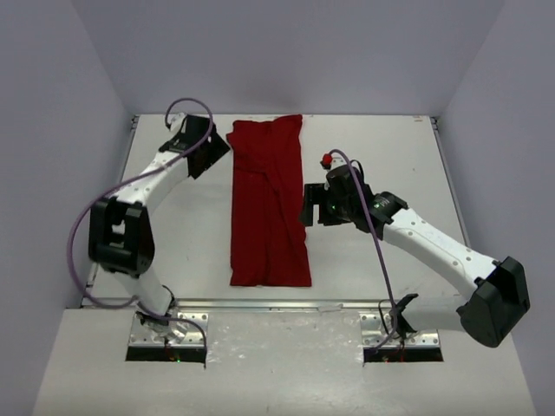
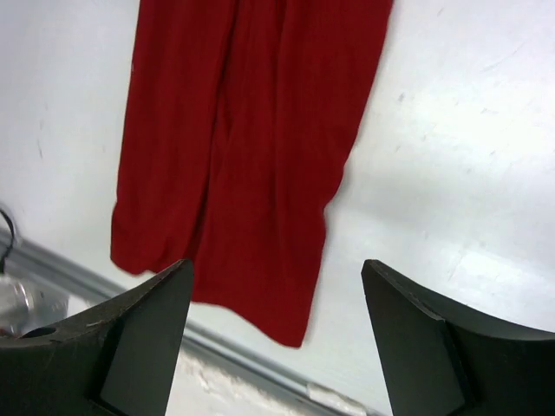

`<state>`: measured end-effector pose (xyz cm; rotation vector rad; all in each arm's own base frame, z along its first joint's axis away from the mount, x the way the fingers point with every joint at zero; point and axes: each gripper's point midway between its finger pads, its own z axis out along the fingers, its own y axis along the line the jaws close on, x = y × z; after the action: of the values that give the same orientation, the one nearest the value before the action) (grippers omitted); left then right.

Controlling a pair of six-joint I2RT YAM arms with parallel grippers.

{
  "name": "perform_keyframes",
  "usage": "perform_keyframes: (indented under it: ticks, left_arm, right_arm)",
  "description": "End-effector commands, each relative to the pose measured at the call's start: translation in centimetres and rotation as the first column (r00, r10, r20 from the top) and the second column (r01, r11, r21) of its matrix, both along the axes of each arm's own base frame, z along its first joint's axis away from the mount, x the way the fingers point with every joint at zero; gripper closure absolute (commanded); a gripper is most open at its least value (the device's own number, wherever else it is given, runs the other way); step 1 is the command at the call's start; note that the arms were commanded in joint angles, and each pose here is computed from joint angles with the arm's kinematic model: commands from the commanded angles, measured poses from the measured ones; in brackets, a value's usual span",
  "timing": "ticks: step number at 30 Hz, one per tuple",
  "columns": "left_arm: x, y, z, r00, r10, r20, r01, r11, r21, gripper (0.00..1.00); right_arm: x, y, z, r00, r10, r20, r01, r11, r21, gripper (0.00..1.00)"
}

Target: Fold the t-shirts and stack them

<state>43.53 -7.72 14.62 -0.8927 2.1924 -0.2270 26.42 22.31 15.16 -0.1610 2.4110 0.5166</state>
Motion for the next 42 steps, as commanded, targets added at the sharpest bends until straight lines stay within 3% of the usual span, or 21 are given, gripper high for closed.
perform_keyframes:
  ticks: [1, 2, 3, 6, 9, 15, 16, 22, 26, 34, 36, 37, 40, 42]
  left_arm:
    - [6.7, 0.9, -0.1, 0.999, -0.032, -0.018, 0.033, 0.998, 0.047, 0.25]
    - [8.2, 1.1, -0.6, 0.999, -0.043, -0.030, 0.044, 0.997, 0.056, 0.29]
    - [9.9, 0.8, -1.2, 0.997, -0.073, -0.036, 0.074, 0.996, 0.052, 0.41]
    - [15.8, -0.6, -4.6, 0.981, -0.187, -0.049, 0.190, 0.979, 0.072, 0.49]
    - [17.7, -1.0, -7.5, 0.975, -0.220, -0.046, 0.222, 0.973, 0.063, 0.50]
    - [18.9, 0.5, -9.9, 0.978, -0.206, -0.015, 0.207, 0.977, 0.049, 0.52]
    - [19.0, 0.7, -10.2, 0.979, -0.202, -0.020, 0.203, 0.978, 0.050, 0.57]
    - [20.4, 1.8, -11.2, 0.980, -0.199, 0.004, 0.199, 0.979, 0.052, 0.65]
    - [21.5, 1.4, -11.2, 0.972, -0.233, 0.037, 0.232, 0.973, 0.008, 0.80]
    - [22.7, -1.2, -10.0, 0.930, -0.328, 0.163, 0.342, 0.938, -0.064, 0.81]
    - [22.7, -1.5, -10.1, 0.928, -0.334, 0.165, 0.350, 0.934, -0.075, 0.68]
    - [22.6, -1.5, -10.2, 0.930, -0.331, 0.161, 0.347, 0.934, -0.080, 0.48]
    - [22.2, -1.1, -10.8, 0.939, -0.313, 0.142, 0.326, 0.942, -0.078, 0.48]
    - [21.9, -0.8, -11.5, 0.947, -0.299, 0.118, 0.309, 0.948, -0.080, 0.54]
  right_arm:
    - [-2.4, 1.2, -1.1, 0.989, 0.141, -0.037, -0.140, 0.990, 0.023, 0.21]
    - [-2.8, 0.9, -1.7, 0.988, 0.149, -0.046, -0.149, 0.989, 0.016, 0.21]
    - [-3.0, 0.8, -1.8, 0.987, 0.155, -0.044, -0.154, 0.988, 0.016, 0.21]
    - [-3.9, 0.2, -2.2, 0.983, 0.178, -0.038, -0.178, 0.984, 0.010, 0.20]
    - [-4.3, -0.1, -2.5, 0.981, 0.188, -0.042, -0.188, 0.982, 0.002, 0.20]
    - [-4.8, -0.5, -3.1, 0.979, 0.197, -0.047, -0.197, 0.980, -0.005, 0.20]
    - [-5.0, -0.6, -3.2, 0.979, 0.196, -0.050, -0.196, 0.981, -0.004, 0.20]
    - [-5.2, -0.6, -2.9, 0.980, 0.194, -0.041, -0.194, 0.981, 0.008, 0.20]
    - [-5.1, -0.9, -3.0, 0.982, 0.184, -0.044, -0.184, 0.983, -0.005, 0.20]
    - [-4.9, -0.9, -3.5, 0.982, 0.178, -0.062, -0.180, 0.983, -0.021, 0.20]
    - [-4.9, -0.8, -3.6, 0.982, 0.178, -0.066, -0.180, 0.983, -0.024, 0.20]
    - [-4.9, -0.8, -3.8, 0.981, 0.179, -0.072, -0.181, 0.983, -0.025, 0.20]
    - [-4.9, -0.8, -3.8, 0.981, 0.181, -0.071, -0.184, 0.983, -0.026, 0.20]
    - [-4.8, -0.8, -3.6, 0.981, 0.180, -0.067, -0.182, 0.983, -0.027, 0.20]
